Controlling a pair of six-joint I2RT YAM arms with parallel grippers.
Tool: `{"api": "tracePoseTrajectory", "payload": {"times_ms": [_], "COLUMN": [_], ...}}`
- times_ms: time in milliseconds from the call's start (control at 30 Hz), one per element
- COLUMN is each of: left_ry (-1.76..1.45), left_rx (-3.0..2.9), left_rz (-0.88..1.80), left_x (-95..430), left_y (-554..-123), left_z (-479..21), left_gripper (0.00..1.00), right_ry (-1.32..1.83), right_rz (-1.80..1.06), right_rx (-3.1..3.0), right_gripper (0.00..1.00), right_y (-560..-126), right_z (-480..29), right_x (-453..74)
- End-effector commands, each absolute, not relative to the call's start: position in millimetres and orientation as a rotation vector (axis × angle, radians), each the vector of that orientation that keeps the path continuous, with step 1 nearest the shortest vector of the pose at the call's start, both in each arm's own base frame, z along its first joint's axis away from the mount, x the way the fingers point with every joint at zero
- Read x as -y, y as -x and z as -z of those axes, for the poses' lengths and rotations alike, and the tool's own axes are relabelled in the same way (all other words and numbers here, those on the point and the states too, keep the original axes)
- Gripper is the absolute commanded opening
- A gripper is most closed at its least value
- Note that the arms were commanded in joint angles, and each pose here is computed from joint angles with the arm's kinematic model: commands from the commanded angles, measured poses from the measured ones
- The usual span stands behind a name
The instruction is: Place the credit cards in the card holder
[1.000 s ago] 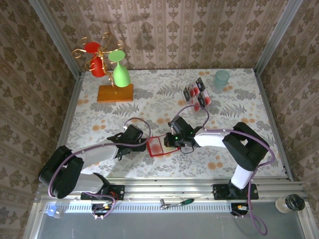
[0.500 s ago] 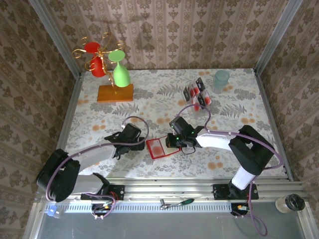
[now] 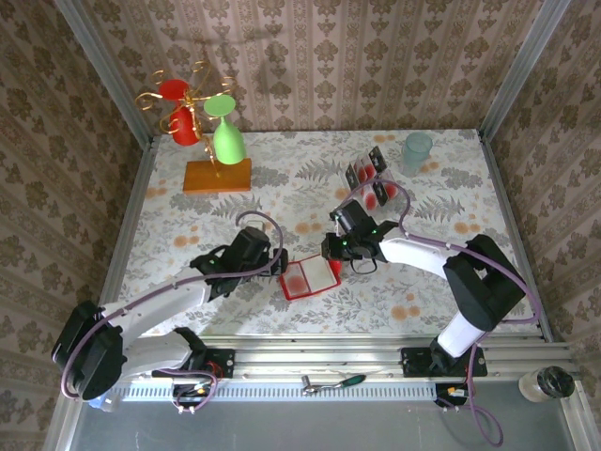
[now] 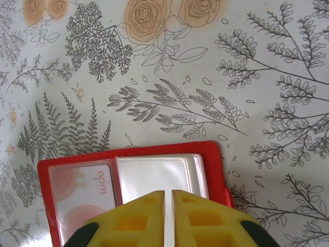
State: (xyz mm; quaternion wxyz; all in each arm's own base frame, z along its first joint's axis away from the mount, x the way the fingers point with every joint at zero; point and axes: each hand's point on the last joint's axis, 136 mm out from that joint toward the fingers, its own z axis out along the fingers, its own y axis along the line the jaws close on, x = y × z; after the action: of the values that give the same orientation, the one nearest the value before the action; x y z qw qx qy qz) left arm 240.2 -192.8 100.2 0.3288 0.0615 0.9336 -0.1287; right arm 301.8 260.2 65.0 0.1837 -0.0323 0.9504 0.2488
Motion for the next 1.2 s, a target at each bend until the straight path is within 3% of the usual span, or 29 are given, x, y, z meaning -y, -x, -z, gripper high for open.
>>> {"api": "tracePoseTrajectory", "payload": {"times_ms": [0,200,367,667,900,1167], "left_ry": [-0.105,-0.091,-0.104,-0.136,-0.147,-0.157], "left_rx": [-2.449,-2.458,-2.449,-2.432,-2.432,-2.434], "left_rz": [0.317,0.301,0.306,0.315,0.317,0.329], "left_x": [192,190,195,204,204,209], "left_y": [-240,-240,-244,-251,-251,-254], "left_z": [-100,-94,-99,-112,-113,-114], "left_gripper": [1.00,1.00,1.00,1.00,1.00,1.00], "right_ry": [0.183,0.162,0.161,0.125,0.060,-0.152], "right_rz": [-0.698,-0.613,-0.564,-0.577,-0.556,-0.521], "right_rx": [-2.656,-2.667,-2.718,-2.768,-2.779,-2.738], "right_gripper": [0.19,0.37,0.39,0.30,0.00,0.00], "right_y": [-297,-296,-294,-296,-297,-288], "right_z": [-90,-87,-66,-43,-36,-33], "right_x": [-257,-235,-230,-234,-225,-197]}}
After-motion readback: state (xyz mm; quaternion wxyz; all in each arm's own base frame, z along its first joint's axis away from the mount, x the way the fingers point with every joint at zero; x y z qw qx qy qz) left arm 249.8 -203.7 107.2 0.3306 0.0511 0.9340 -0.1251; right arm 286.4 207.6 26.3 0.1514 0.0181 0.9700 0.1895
